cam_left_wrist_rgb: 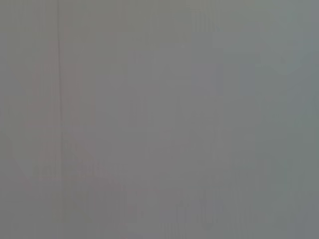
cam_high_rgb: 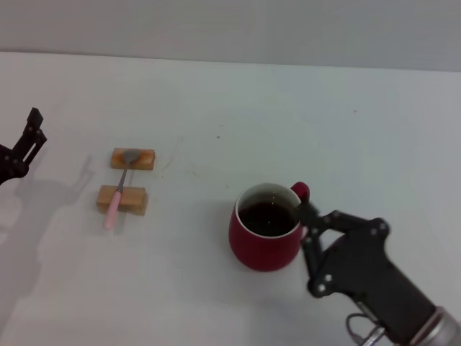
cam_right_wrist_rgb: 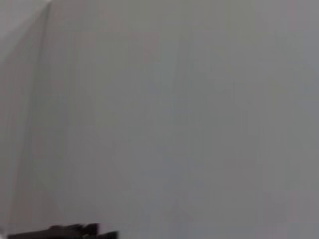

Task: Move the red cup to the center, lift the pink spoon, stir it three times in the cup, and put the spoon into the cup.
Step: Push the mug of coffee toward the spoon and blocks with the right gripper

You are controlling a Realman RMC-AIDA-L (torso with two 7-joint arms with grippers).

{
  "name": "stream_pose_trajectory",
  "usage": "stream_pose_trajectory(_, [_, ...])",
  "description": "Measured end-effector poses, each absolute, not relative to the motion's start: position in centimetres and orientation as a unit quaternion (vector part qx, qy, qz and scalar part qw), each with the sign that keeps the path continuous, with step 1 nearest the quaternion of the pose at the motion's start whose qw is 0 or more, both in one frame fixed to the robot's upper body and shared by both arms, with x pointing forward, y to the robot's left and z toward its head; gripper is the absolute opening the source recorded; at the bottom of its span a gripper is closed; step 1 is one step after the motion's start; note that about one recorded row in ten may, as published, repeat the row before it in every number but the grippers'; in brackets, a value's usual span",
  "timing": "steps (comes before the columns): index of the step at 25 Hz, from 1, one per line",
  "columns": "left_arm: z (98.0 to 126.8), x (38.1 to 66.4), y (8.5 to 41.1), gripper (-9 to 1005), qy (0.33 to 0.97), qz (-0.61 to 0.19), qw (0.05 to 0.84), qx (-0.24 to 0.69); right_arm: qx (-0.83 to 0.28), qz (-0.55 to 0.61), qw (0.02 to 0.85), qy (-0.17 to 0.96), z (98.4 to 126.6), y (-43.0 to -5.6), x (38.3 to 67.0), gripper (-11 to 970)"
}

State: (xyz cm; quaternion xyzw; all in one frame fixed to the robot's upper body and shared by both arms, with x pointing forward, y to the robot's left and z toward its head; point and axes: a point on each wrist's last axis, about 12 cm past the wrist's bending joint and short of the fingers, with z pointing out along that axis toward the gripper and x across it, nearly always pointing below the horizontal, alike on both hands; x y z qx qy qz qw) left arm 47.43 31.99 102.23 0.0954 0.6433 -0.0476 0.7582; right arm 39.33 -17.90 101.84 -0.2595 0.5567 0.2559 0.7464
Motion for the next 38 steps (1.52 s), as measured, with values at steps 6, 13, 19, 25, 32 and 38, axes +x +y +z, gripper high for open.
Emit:
stream_pose_trajectory(6, [102.3, 47.6, 31.9, 833, 0.643, -0.049, 0.758, 0.097, -0.287, 0.282, 0.720, 0.565, 101.4, -16.6, 39.1, -1])
stream_pose_trajectory(13, [102.3, 47.6, 31.9, 831, 0.642, -0.049, 0.759, 0.097, -0.304, 0.289, 0.694, 0.585, 100.8, -15.9, 39.1, 0])
stream_pose_trajectory(19, [102.4, 47.8, 32.0, 829, 0.640, -0.048, 0.761, 0.097, -0.318, 0.296, 0.677, 0.594, 100.4, -15.4, 38.9, 0])
stream_pose_trajectory(25, [102.5, 47.8, 32.0, 827, 0.640, -0.047, 0.761, 0.096, -0.325, 0.299, 0.659, 0.609, 100.0, -14.9, 38.7, 0])
stream_pose_trajectory(32, [102.5, 47.8, 32.1, 825, 0.640, -0.046, 0.761, 0.096, -0.320, 0.297, 0.650, 0.622, 99.6, -14.9, 38.3, 0])
stream_pose_trajectory(38, [102.4, 47.7, 32.1, 823, 0.640, -0.046, 0.761, 0.096, -0.293, 0.318, 0.632, 0.643, 99.3, -15.5, 38.6, 0])
